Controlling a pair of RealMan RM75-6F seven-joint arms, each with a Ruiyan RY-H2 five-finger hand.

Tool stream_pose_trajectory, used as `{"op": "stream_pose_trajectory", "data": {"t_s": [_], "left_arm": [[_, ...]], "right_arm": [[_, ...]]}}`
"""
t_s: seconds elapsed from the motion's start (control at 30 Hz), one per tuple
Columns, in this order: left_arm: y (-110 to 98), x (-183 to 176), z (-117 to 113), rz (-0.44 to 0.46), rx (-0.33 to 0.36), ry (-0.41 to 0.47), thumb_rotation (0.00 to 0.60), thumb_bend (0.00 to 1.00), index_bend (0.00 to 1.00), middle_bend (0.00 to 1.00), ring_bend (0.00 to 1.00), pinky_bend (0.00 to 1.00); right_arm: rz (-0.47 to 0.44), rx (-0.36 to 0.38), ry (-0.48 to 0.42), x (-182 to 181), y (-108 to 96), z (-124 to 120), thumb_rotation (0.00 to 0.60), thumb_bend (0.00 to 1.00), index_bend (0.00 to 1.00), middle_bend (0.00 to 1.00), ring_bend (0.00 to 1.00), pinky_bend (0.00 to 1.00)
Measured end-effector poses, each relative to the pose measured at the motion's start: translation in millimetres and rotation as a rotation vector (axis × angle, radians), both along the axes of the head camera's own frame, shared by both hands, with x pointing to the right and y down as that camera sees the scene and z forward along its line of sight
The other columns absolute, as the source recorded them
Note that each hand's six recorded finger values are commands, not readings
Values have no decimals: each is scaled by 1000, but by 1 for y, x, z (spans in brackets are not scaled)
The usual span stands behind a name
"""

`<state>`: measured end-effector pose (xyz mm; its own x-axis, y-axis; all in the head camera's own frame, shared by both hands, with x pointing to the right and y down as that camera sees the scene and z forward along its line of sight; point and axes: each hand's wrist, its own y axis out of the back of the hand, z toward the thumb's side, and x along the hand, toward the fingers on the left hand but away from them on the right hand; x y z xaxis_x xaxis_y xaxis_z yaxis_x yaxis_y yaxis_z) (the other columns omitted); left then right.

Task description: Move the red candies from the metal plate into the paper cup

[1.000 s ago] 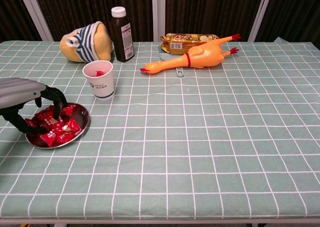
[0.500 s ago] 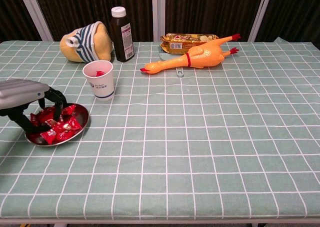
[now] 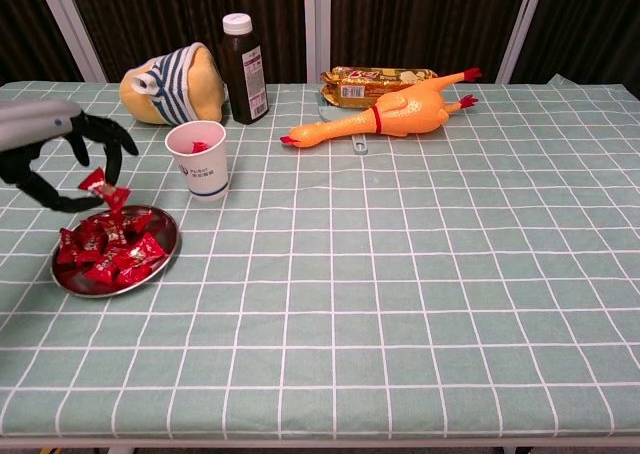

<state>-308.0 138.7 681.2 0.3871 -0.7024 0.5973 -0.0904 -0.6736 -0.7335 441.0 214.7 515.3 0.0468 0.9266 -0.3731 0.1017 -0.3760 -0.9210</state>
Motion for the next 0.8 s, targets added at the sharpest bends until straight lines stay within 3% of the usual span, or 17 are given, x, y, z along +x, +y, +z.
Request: {"op": "stream_pose_trajectory", "data": {"t_s": [0.17,0.37,0.8], "left_arm": [[-33,23,-26,19,78,63,600,379,635,332,218,355],[-56,53,-36,56,89,102,600,378,635,332,218,355],[-83,72,6,43,61,4,600,376,604,330,218,355]], "right_arm": [[6,0,-1,2,0,0,600,20,80,235,45,243],[12,0,-1,5,0,0,600,21,80,235,45,243],[31,-3,1,12,0,2,600,21,80,235,45,243]]}}
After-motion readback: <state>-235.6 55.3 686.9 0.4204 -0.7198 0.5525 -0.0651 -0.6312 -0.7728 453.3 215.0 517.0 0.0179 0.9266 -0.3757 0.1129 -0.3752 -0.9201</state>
